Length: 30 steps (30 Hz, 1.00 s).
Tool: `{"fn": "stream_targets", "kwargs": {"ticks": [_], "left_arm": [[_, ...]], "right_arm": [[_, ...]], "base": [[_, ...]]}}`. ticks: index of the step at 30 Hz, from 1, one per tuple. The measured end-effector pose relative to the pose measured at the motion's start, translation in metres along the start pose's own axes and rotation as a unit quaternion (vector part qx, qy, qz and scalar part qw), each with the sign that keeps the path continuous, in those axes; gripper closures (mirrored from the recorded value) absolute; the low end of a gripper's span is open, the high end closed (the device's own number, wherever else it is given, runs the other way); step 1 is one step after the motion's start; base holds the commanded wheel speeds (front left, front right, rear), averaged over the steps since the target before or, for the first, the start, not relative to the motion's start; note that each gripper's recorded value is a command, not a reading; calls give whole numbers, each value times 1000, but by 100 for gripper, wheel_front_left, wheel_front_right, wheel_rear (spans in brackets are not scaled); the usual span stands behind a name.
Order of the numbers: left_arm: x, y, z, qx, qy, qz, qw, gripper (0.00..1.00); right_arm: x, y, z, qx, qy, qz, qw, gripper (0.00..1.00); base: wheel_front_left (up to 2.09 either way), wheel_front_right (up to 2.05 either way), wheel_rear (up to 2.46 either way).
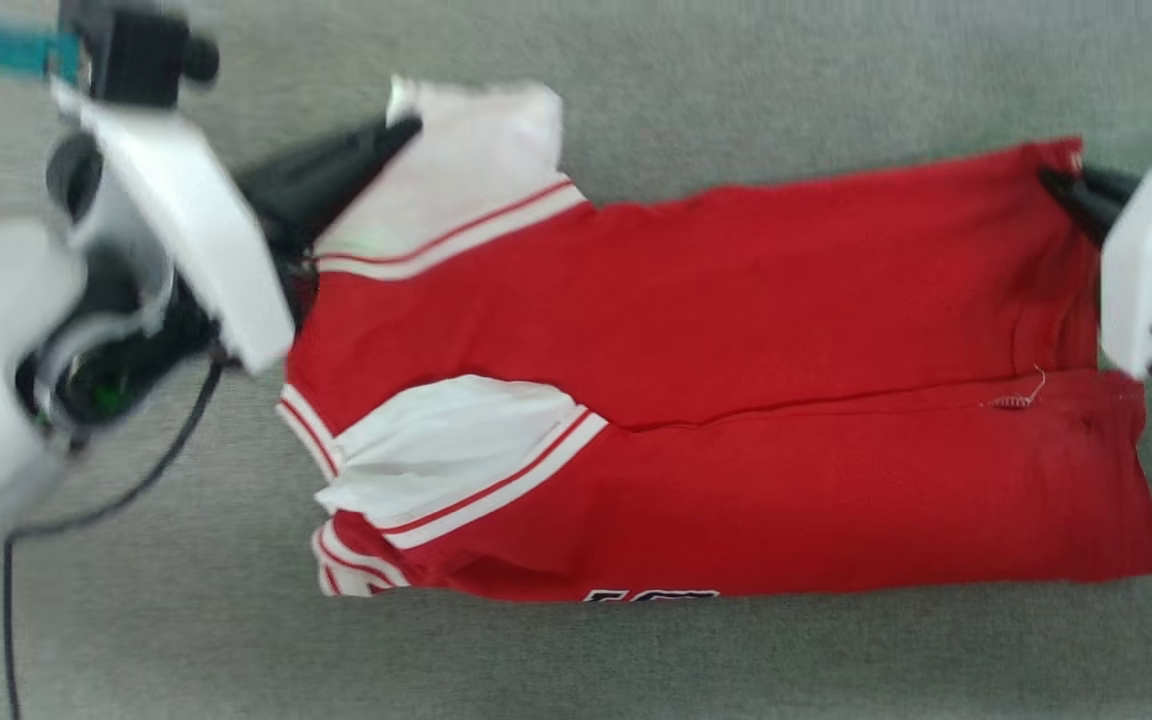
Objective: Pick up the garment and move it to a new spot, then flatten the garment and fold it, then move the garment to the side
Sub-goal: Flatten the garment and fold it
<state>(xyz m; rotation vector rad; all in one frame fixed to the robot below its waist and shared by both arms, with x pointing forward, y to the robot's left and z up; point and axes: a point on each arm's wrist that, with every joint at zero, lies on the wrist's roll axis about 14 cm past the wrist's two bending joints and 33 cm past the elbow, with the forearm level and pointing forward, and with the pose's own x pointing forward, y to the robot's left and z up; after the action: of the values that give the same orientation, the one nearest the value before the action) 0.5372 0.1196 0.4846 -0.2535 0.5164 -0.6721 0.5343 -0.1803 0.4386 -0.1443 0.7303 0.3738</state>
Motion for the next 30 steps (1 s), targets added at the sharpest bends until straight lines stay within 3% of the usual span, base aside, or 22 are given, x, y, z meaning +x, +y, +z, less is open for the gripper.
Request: {"fn": "stream_targets", "kwargs": {"ticks": [7, 15, 21, 30], "left_arm": [[-71, -24, -28, -3, -20, 2, 1000, 100], [-128, -37, -88, -71, -18, 22, 997, 100], [-132, -51, -141, -139, 18, 26, 990, 100], [-107, -44, -174, -155, 40, 41, 986, 100]], "right_arm": [[-40, 8, -23, 7, 5, -2, 1000, 100], [-74, 17, -65, 44, 24, -7, 999, 100], [-76, 24, -103, 84, 58, -6, 995, 100], [-52, 27, -122, 88, 83, -1, 993, 100]], "base": [[0, 0, 0], [0, 0, 0], [0, 0, 0], [0, 0, 0]]}}
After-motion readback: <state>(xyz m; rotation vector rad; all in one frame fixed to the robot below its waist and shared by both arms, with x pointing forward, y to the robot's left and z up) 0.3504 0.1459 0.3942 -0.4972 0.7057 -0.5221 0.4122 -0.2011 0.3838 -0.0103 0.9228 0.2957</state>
